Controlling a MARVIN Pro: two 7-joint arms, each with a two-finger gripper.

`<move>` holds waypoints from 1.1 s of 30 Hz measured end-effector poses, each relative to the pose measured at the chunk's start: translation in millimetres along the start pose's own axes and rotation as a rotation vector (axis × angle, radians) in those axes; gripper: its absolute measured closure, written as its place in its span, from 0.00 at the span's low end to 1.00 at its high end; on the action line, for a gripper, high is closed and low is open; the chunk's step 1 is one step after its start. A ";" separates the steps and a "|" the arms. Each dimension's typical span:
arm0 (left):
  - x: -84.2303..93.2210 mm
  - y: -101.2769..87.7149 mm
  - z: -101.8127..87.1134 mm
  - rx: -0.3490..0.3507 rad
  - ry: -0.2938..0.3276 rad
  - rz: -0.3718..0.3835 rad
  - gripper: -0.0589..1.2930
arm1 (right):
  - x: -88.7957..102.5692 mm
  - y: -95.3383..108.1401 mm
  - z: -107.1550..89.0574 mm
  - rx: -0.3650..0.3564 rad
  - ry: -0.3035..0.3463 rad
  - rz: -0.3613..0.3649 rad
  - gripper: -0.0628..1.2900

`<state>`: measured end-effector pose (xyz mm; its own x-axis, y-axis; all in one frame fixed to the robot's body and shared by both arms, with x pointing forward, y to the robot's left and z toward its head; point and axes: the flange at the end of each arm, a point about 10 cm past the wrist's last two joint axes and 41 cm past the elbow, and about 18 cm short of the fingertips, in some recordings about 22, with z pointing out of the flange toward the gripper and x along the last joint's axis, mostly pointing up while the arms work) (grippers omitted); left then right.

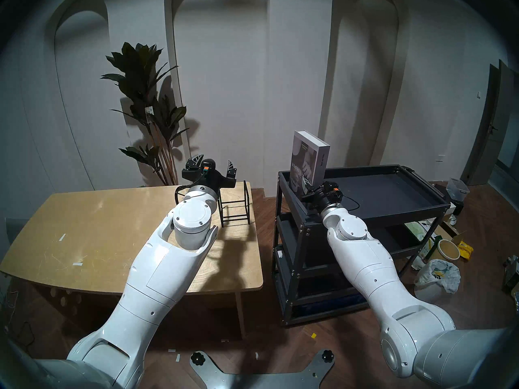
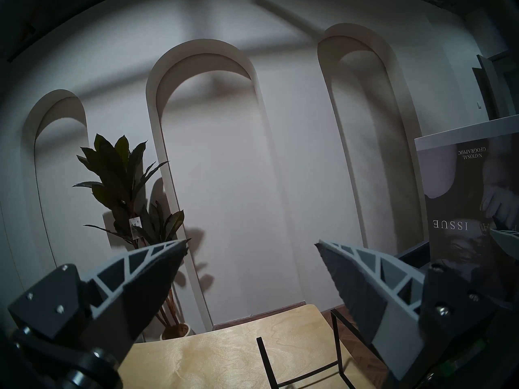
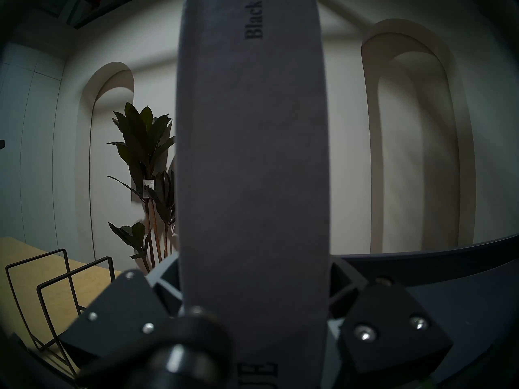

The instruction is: Transfer books between table and cart

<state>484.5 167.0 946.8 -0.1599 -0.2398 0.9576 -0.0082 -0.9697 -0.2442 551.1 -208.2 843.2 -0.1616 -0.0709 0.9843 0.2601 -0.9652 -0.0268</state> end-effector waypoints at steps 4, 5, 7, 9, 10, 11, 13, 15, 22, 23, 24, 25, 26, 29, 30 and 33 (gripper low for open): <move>2.0 0.7 -0.8 -0.001 0.000 0.001 0.04 | 0.1 1.6 -0.4 -0.005 -0.002 0.003 0.56; 2.5 1.0 -1.1 -0.002 -0.001 0.001 0.04 | 0.1 2.2 -0.5 -0.008 -0.002 0.004 0.56; 3.1 1.3 -1.5 -0.002 -0.002 0.001 0.04 | 0.2 3.0 -0.7 -0.011 -0.003 0.006 0.56; 3.5 1.7 -1.9 -0.003 -0.004 0.000 0.04 | 0.2 4.0 -1.0 -0.014 -0.004 0.007 0.56; 3.6 1.8 -2.0 -0.003 -0.005 0.000 0.04 | 0.2 4.3 -1.1 -0.015 -0.004 0.008 0.56; 3.7 2.0 -2.2 -0.003 -0.006 0.000 0.04 | 0.2 4.5 -1.2 -0.016 -0.005 0.009 0.56; 3.8 2.4 -2.5 -0.004 -0.007 -0.001 0.04 | 0.2 5.0 -1.3 -0.018 -0.005 0.010 0.56; 3.8 3.0 -2.8 -0.004 -0.010 -0.002 0.04 | 0.2 5.2 -1.3 -0.019 -0.006 0.012 0.56; 3.5 4.8 -3.5 -0.007 -0.015 -0.005 0.04 | 0.4 4.0 -0.1 -0.025 -0.010 0.018 0.56; 3.4 4.9 -3.5 -0.007 -0.016 -0.005 0.04 | 0.4 3.9 0.0 -0.025 -0.010 0.018 0.56; 3.4 5.0 -3.6 -0.007 -0.017 -0.005 0.04 | 0.4 3.8 0.1 -0.026 -0.010 0.019 0.56; 3.2 5.3 -3.7 -0.007 -0.018 -0.006 0.04 | 0.4 3.5 0.4 -0.027 -0.011 0.020 0.56; 3.1 5.4 -3.7 -0.007 -0.019 -0.006 0.04 | 0.4 3.3 0.6 -0.028 -0.011 0.021 0.56; 2.9 5.5 -3.7 -0.006 -0.021 -0.007 0.04 | 0.3 2.9 1.0 -0.031 -0.013 0.023 0.56; 2.9 5.6 -3.8 -0.006 -0.022 -0.007 0.04 | 0.3 2.8 1.1 -0.032 -0.013 0.023 0.56; 2.7 5.8 -3.8 -0.006 -0.024 -0.008 0.04 | 2.4 0.9 3.5 -0.034 -0.025 0.028 0.56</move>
<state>480.3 160.9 947.4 -0.1361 -0.2329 0.9629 -0.0155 -0.9713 -0.2371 554.3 -208.3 846.1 -0.1311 -0.0923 0.9871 0.2318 -0.9709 -0.0600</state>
